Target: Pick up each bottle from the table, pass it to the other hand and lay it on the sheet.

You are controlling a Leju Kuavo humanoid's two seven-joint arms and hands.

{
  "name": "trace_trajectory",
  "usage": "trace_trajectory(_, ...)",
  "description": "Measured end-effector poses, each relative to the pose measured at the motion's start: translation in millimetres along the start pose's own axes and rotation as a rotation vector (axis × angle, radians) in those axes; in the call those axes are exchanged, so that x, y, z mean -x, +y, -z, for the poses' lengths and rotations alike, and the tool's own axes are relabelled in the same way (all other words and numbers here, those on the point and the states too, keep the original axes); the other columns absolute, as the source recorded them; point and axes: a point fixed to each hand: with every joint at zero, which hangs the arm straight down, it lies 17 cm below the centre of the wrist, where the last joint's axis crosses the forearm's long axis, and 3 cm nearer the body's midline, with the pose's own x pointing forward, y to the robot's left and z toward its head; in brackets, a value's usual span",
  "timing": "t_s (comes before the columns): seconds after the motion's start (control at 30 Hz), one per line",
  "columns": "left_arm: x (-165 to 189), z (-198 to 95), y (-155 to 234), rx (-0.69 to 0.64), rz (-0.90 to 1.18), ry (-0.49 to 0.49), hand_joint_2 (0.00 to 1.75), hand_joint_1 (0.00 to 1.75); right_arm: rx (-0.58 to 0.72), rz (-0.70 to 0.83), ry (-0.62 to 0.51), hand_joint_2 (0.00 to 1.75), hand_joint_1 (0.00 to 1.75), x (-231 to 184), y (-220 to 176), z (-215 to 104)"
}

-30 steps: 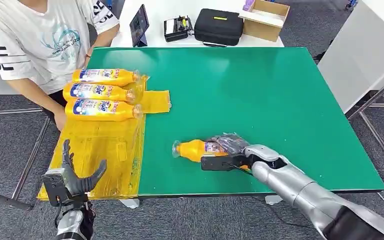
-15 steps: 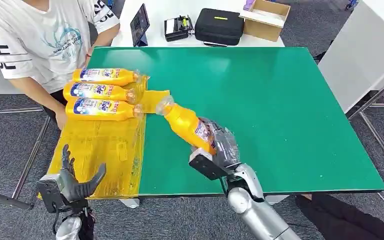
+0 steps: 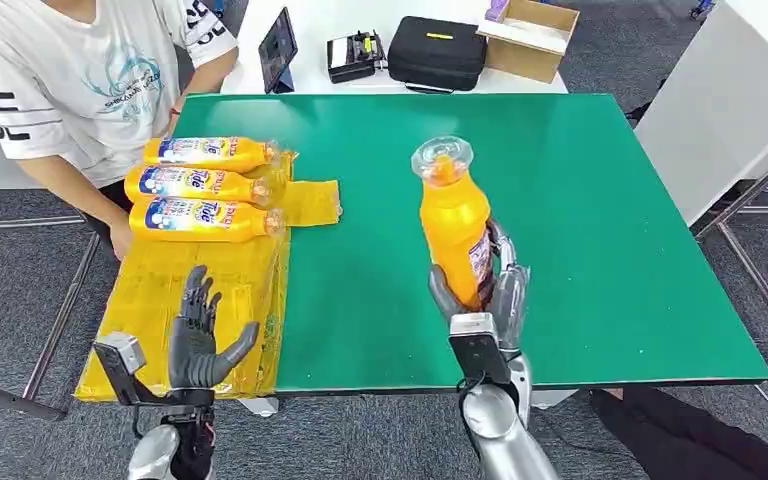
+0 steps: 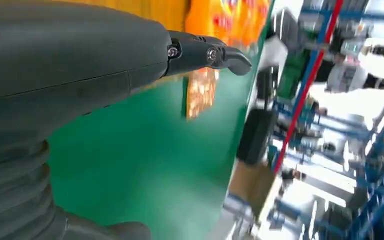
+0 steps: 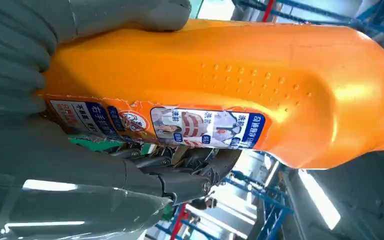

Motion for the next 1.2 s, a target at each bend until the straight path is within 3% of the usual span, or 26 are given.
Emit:
trace_trajectory(0.17,8,-8,-35,0.144,-0.121,0.059,1.75,0.00,-0.088,0.026,0.026,1.75,1.75,8,41,-27)
trace_trajectory(0.4,16,-15,-47,0.203,-0.152,0.098,1.75,0.00,-0.140,0.057,0.077,1.75,1.75,16,67,-45)
trace_trajectory(0.6,24,-27,-63,0.283,-0.224,0.146,1.75,0.00,-0.239,0.125,0.094,1.75,1.75,8,115,-70)
trace_trajectory(0.67,28,-30,-66,0.311,-0.268,0.171,1.75,0.00,-0.287,0.167,0.103,1.75,1.64,1,137,-79)
trace_trajectory(1.2,65,-53,-74,0.416,-0.308,0.318,1.75,0.00,-0.604,0.217,0.042,1.75,1.68,-23,219,-125)
